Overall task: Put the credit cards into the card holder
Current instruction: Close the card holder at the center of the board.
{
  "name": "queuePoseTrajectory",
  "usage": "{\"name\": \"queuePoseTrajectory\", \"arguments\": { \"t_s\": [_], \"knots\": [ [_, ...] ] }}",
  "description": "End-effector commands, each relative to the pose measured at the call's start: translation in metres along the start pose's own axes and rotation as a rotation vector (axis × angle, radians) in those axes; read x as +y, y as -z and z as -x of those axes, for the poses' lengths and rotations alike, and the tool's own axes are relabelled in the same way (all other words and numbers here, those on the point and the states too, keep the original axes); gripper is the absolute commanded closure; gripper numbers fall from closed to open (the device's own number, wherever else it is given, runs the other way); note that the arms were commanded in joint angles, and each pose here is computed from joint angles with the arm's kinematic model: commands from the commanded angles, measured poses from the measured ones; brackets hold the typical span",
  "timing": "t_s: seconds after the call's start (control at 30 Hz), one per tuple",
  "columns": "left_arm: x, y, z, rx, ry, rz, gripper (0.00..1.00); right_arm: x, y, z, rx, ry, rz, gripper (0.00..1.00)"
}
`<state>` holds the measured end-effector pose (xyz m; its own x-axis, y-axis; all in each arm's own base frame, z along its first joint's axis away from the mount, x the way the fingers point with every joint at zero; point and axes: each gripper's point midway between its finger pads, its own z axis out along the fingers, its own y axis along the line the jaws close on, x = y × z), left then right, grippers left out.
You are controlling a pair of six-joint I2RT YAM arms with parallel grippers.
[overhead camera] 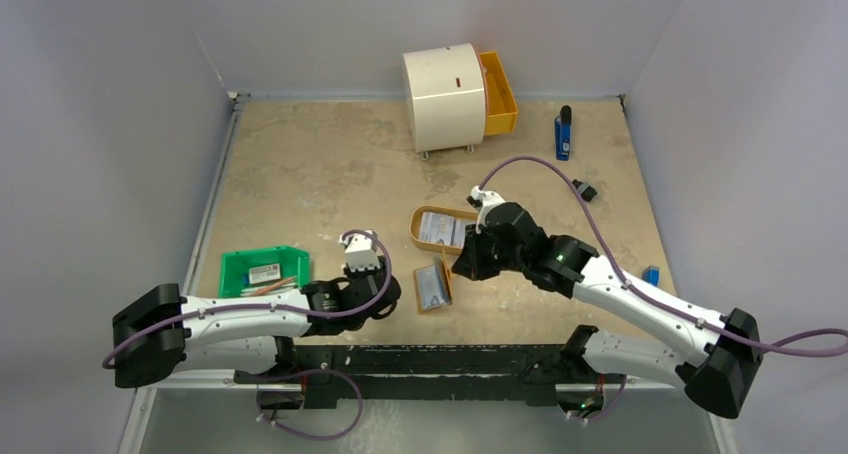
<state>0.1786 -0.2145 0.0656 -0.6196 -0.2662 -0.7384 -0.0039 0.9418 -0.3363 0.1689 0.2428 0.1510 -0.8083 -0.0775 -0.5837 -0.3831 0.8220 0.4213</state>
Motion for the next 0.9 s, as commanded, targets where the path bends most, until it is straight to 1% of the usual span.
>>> {"name": "queuePoseTrajectory", "arguments": {
  "t_s": [0.0, 0.27, 0.5, 0.6, 0.73, 0.87],
  "knots": [
    [-0.010, -0.004, -0.007, 0.013, 0.021, -0.040, 0.67, 0.035, -0.005, 0.022, -0.066, 0.030, 0.159, 1.00],
    [-0.002, -0.003, -0.007, 0.009, 0.019, -0.030, 0.68, 0.000, -0.034, -0.003, 0.016, 0.026, 0.007, 1.00],
    [0.003, -0.005, -0.014, 0.020, 0.021, -0.024, 0.68, -0.013, -0.038, -0.012, 0.030, 0.015, -0.042, 1.00],
    [0.003, -0.005, -0.013, 0.020, 0.021, -0.025, 0.68, -0.006, -0.040, -0.010, 0.032, 0.014, -0.012, 1.00],
    [0.003, -0.005, -0.015, 0.020, 0.020, -0.028, 0.68, 0.017, -0.046, -0.005, 0.031, 0.009, 0.093, 1.00],
    [0.005, -0.007, -0.018, 0.027, 0.021, -0.020, 0.71, 0.039, -0.061, -0.009, 0.059, 0.001, 0.168, 1.00]
  ]
}}
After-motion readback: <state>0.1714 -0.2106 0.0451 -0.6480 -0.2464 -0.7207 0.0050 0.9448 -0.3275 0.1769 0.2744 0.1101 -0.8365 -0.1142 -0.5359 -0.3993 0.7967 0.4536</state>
